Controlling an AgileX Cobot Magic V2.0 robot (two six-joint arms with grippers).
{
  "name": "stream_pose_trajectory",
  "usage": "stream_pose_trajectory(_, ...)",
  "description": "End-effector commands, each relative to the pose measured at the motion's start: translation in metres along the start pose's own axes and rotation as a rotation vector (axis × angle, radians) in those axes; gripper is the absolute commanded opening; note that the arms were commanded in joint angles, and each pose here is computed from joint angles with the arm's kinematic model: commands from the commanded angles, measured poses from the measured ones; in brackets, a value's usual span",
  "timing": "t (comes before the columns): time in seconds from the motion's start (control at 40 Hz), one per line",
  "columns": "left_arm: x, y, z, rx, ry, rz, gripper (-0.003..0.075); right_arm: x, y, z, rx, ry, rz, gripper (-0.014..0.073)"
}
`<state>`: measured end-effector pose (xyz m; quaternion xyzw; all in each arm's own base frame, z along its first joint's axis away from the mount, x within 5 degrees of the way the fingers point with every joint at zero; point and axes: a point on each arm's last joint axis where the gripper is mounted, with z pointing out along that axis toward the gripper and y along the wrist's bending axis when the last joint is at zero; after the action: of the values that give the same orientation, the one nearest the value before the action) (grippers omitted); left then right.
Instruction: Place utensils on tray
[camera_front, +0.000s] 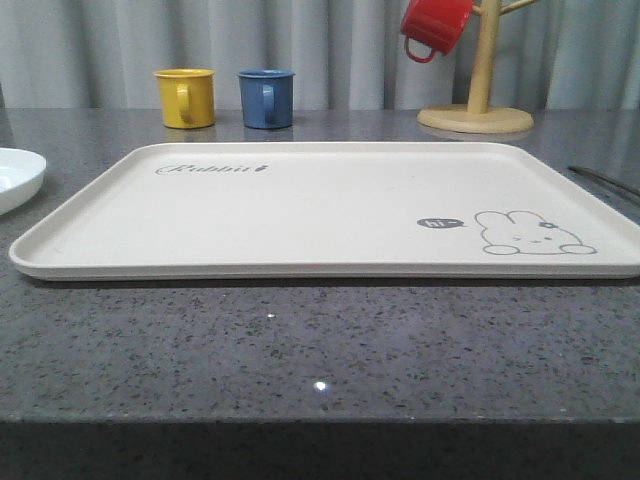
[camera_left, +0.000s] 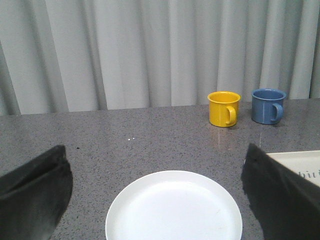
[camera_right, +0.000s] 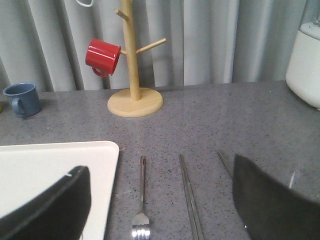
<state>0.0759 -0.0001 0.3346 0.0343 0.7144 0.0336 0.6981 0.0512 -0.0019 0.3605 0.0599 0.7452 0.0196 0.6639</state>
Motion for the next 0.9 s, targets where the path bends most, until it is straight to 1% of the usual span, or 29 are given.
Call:
stream_pose_trajectory(0.0, -0.018, 0.002, -0.001, -0.011, -0.108, -0.010, 0.0671, -0.015, 0.001, -0.001, 0.004, -0.085, -0.015, 0.0633)
stream_pose_trajectory(0.25, -0.018, 0.002, -0.001, -0.010, -0.107, -0.012, 0.0671, -0.015, 0.001, -0.001, 0.003, -0.085, -0.015, 0.0633)
stream_pose_trajectory(0.45, -0.020, 0.001, 0.006, 0.001, -0.071, -0.042, 0.0671, -0.015, 0.001, -0.001, 0.003, -0.085, -0.015, 0.0633)
stream_pose_trajectory(0.574, -0.029, 0.001, 0.030, 0.022, 0.039, -0.020, 0.0671, -0.015, 0.001, -0.001, 0.003, -0.085, -0.015, 0.0633)
stream_pose_trajectory(0.649, -0.034, -0.003, 0.049, 0.065, 0.118, 0.026, 0.0671, -0.015, 0.001, -0.001, 0.003, -0.085, -0.015, 0.0633)
stream_pose_trajectory(0.799, -0.036, -0.022, 0.094, 0.219, 0.378, 0.157, 0.0671, -0.015, 0.001, -0.001, 0.003, -0.085, -0.015, 0.0633)
stream_pose_trajectory(0.874, -0.035, -0.029, 0.119, 0.256, 0.499, 0.198, 0.0671, -0.015, 0.001, -0.001, 0.003, -0.085, -0.015, 0.0633)
